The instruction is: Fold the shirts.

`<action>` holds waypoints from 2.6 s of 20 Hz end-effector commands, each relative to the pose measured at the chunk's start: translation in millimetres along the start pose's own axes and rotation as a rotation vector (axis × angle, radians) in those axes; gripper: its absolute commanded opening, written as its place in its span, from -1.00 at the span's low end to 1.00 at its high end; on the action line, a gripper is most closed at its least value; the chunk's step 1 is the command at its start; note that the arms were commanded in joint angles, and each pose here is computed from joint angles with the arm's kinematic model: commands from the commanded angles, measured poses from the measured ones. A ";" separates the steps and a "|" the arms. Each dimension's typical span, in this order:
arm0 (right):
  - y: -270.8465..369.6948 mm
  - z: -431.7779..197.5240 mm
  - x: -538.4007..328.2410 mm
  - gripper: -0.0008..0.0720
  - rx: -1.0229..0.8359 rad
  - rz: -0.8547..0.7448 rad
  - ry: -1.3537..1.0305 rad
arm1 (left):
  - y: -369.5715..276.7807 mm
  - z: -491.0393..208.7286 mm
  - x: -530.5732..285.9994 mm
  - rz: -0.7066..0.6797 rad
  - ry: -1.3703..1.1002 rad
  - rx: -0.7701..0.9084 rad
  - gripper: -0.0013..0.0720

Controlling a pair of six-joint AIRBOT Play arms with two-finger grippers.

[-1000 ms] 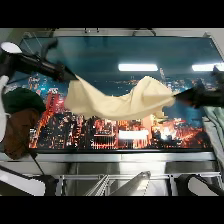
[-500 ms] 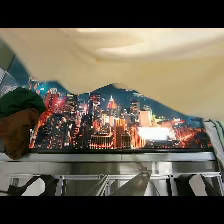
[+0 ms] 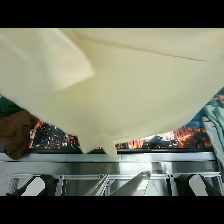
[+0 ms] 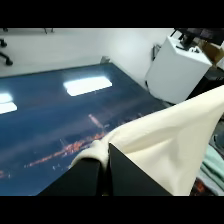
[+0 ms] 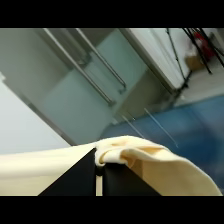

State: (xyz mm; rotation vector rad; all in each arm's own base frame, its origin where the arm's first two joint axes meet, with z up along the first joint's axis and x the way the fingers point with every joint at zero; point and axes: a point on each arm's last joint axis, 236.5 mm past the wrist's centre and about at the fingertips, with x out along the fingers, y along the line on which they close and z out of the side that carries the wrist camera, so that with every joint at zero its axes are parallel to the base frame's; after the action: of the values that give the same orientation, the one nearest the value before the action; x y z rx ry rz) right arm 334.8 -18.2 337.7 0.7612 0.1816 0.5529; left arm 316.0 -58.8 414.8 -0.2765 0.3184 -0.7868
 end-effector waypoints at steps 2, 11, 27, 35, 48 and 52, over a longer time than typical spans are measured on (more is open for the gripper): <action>-125.3 -77.8 49.5 -0.92 0.156 -0.212 0.227 | 105.3 -94.4 67.5 0.100 0.331 -0.163 -0.91; -291.4 -174.3 158.5 -0.87 0.476 -0.209 0.213 | 281.2 -273.1 205.4 0.197 0.588 -0.380 -0.91; -348.2 -232.5 -23.2 0.40 0.310 -0.561 0.842 | 221.0 -363.6 88.6 0.181 0.792 -0.902 0.58; -343.5 -312.3 -26.5 0.39 0.407 -0.494 1.117 | 156.3 -423.4 47.2 0.196 0.816 -1.087 0.58; -317.2 -339.0 -5.5 -0.92 0.384 -0.426 1.224 | 139.2 -512.1 81.4 0.371 0.857 -1.029 0.57; -306.1 -328.1 -4.8 -0.92 0.361 -0.414 1.220 | 134.5 -526.9 115.7 0.316 0.967 -0.986 0.57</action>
State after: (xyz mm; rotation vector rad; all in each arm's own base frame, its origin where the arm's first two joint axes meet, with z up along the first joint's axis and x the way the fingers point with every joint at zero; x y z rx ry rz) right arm 343.4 -6.6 -123.3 0.6132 1.5670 0.5032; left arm 265.7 -107.7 -113.9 -0.8351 1.6198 -0.3476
